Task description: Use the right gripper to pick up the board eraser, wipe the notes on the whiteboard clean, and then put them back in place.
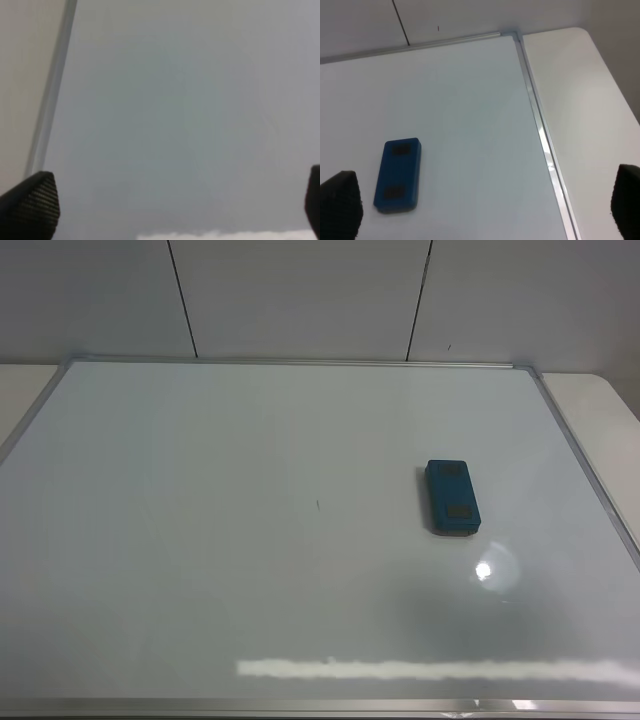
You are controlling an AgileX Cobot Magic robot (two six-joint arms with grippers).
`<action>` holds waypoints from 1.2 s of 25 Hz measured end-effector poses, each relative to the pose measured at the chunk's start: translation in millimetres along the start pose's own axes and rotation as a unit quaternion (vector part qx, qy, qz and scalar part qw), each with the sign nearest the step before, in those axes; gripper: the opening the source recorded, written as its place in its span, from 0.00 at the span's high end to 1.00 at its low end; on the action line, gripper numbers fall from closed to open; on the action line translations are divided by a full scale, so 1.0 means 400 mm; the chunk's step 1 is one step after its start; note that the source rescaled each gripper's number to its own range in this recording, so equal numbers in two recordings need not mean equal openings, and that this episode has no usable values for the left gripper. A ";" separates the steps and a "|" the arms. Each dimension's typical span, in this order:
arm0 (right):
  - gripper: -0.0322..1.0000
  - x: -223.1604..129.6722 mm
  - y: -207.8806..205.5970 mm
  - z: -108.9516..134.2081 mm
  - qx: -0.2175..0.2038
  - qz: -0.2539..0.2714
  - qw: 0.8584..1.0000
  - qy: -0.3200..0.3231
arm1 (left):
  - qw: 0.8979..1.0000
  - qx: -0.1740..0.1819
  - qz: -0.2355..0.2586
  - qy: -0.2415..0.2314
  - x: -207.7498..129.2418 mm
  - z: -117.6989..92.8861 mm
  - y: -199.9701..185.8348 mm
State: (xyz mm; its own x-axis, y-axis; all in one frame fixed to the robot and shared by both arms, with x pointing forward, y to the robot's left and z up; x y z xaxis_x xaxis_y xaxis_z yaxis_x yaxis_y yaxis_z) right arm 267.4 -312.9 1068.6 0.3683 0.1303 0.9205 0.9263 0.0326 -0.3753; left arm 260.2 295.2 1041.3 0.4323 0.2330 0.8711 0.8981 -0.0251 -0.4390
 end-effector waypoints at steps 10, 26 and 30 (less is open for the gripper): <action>0.00 -0.073 0.017 0.013 0.013 0.041 0.999 -0.009 | 1.000 0.000 0.000 0.000 0.000 0.000 0.000; 0.00 -0.073 0.017 0.013 0.013 0.041 0.999 -0.010 | 1.000 0.000 0.000 0.000 0.000 0.000 0.000; 0.00 -0.074 0.017 0.013 0.011 0.041 0.999 -0.008 | 1.000 0.000 0.000 0.000 0.000 0.000 0.000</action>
State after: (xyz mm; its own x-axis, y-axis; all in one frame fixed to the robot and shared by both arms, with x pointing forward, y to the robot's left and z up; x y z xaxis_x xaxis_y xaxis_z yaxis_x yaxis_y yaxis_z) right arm 262.4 -311.4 1038.4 0.4414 0.1501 0.8847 0.8912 0.0421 -0.4517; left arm 260.2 295.2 1041.3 0.4323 0.2330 0.8711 0.8981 -0.0251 -0.4390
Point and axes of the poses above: a point on each arm's last joint axis where the gripper is mounted, y pointing out along that axis toward the gripper, z along the wrist's bending axis when the last joint is at zero, x = y × z, the point moved 3 cm from there along y, pointing out along that axis toward the gripper, and after that the axes turned 13 degrees about -y, right-handed, at the moved point
